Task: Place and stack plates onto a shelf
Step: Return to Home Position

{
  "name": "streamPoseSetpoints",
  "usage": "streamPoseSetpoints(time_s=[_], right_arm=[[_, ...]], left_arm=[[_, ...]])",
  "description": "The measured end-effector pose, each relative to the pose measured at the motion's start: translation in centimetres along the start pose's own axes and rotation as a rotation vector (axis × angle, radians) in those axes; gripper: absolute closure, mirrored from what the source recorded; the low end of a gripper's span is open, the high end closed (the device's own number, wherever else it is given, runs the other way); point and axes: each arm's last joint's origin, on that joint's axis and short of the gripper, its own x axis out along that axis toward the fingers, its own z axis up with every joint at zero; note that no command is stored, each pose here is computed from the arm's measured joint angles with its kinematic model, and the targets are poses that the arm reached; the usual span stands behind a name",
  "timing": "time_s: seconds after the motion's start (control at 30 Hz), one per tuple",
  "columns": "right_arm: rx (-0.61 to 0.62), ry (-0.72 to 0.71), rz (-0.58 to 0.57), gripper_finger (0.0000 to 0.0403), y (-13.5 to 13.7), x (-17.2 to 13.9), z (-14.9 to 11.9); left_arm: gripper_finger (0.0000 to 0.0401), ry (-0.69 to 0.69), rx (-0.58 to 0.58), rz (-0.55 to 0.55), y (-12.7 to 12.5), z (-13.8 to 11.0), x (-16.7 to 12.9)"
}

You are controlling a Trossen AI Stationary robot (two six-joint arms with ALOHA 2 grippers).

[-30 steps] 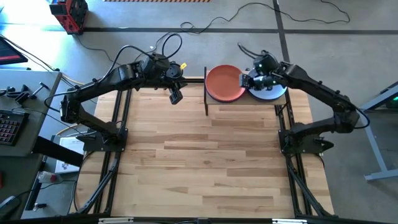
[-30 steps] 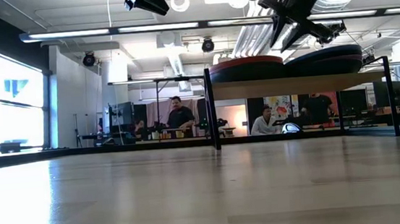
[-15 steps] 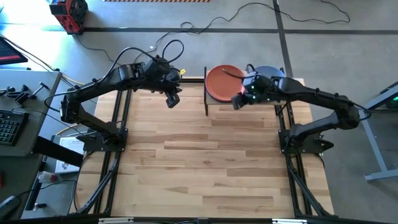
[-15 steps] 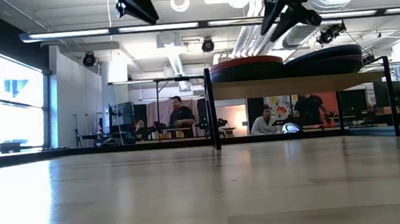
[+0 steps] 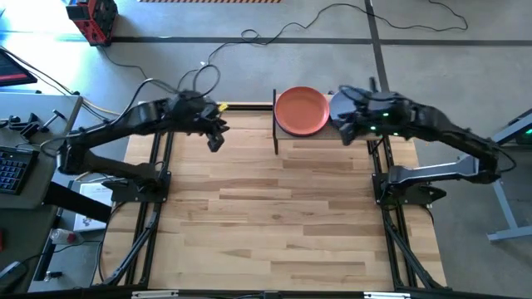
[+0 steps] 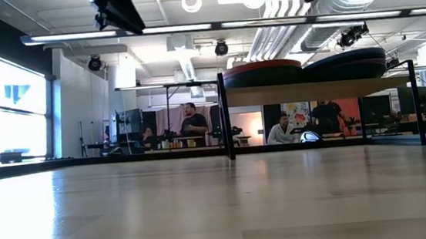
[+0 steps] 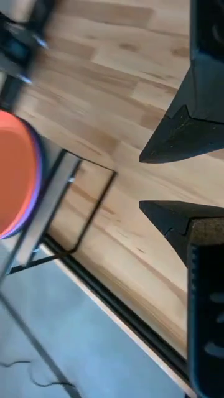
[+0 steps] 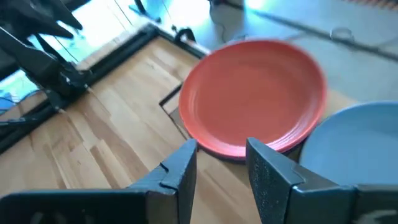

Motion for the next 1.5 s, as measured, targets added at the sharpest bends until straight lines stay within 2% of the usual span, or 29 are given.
streamPoseSetpoints(time_s=[0.17,0.3,0.57,0.73,0.83,1.1,1.23,1.5], right_arm=[[-0.072,-0.054,0.015,0.0285,-1.1,-2.6,-0.6],[-0.078,-0.105,0.049,0.0285,-2.4,-1.8,-3.9],[-0.092,-0.248,0.332,0.0285,-4.3,1.1,-10.6],[-0.031,-0.300,0.432,0.0285,-5.0,2.1,-13.0],[-0.048,-0.320,0.455,0.0285,-5.4,2.7,-14.2],[-0.078,-0.330,0.537,0.0285,-5.9,4.0,-16.4],[-0.066,-0.295,0.575,0.0285,-6.2,5.5,-18.1],[-0.014,-0.342,0.663,0.0285,-6.8,7.7,-20.8]], left_arm=[[0.0307,-0.177,-0.039,-0.037,0.4,-2.9,-0.8],[0.0307,-0.277,-0.028,-0.072,0.4,-5.4,-1.0],[0.0307,-0.553,-0.072,-0.218,-0.3,-9.2,-1.2],[0.0307,-0.572,-0.062,-0.259,-0.4,-12.3,0.0],[0.0307,-0.556,-0.049,-0.272,-0.4,-14.5,1.2],[0.0307,-0.622,-0.042,-0.318,-0.1,-19.1,3.7],[0.0307,-0.601,-0.028,-0.338,-0.1,-20.7,4.4],[0.0307,-0.547,-0.032,-0.340,0.1,-22.7,5.5]])
